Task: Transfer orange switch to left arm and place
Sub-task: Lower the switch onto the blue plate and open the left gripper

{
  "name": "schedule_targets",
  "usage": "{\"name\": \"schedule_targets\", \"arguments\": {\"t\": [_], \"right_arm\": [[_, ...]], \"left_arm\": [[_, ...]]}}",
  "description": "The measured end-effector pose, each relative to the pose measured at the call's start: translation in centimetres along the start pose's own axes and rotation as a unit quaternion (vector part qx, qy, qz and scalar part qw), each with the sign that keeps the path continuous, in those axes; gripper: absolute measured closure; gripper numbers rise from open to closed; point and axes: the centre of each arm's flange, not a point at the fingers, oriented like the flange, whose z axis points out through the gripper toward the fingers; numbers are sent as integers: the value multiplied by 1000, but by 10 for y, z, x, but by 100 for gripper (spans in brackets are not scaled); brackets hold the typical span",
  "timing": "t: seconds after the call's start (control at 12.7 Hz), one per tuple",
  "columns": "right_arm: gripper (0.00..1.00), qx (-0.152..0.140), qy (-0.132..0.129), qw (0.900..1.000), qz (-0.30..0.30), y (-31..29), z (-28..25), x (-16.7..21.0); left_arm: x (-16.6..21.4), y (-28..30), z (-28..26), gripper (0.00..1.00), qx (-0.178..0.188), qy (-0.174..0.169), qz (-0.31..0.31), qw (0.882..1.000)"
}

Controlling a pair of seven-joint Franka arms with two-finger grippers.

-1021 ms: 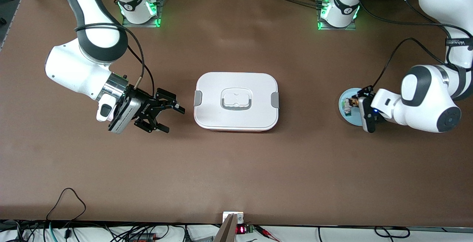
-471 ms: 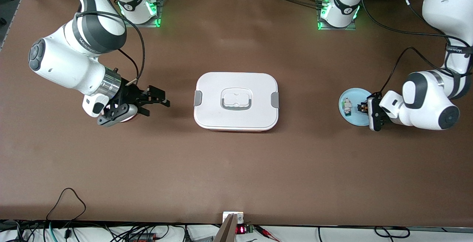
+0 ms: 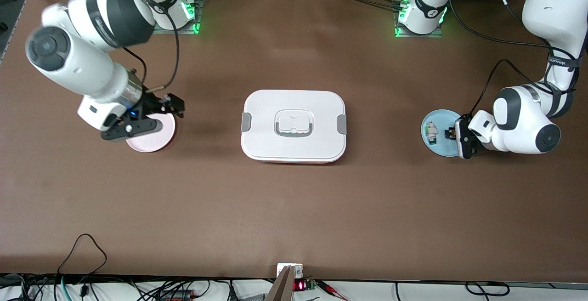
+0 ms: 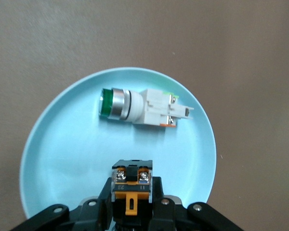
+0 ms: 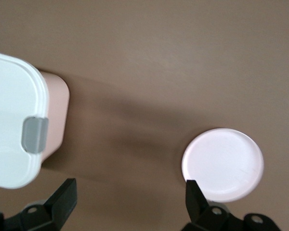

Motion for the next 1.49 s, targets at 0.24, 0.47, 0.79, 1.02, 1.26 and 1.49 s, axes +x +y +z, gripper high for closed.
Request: {"name": "schedule_targets", "arguments": {"t": [0.24, 0.47, 0.79, 1.02, 1.26, 1.49], "right_arm": [[0, -12, -9, 1000, 19, 19, -35, -10], [0, -32, -35, 996, 73, 24, -48, -20], [0, -45, -22, 984, 171, 107, -74, -33], [0, -47, -23, 969, 241, 187, -78, -49], [0, -53, -19, 972, 230, 206, -85, -56], [0, -52, -15, 984, 169, 213, -93, -61]], "left_arm": [[-2, 3, 12, 66, 5, 0, 0, 1000], [-2, 3, 13, 41, 9, 0, 0, 1000], [4, 1, -10, 1, 14, 1, -5, 1000], [11, -2, -66, 0, 11, 3, -15, 1000], [14, -3, -106, 0, 15, 5, -53, 998], [24, 9, -164, 0, 13, 7, -192, 981]]}}
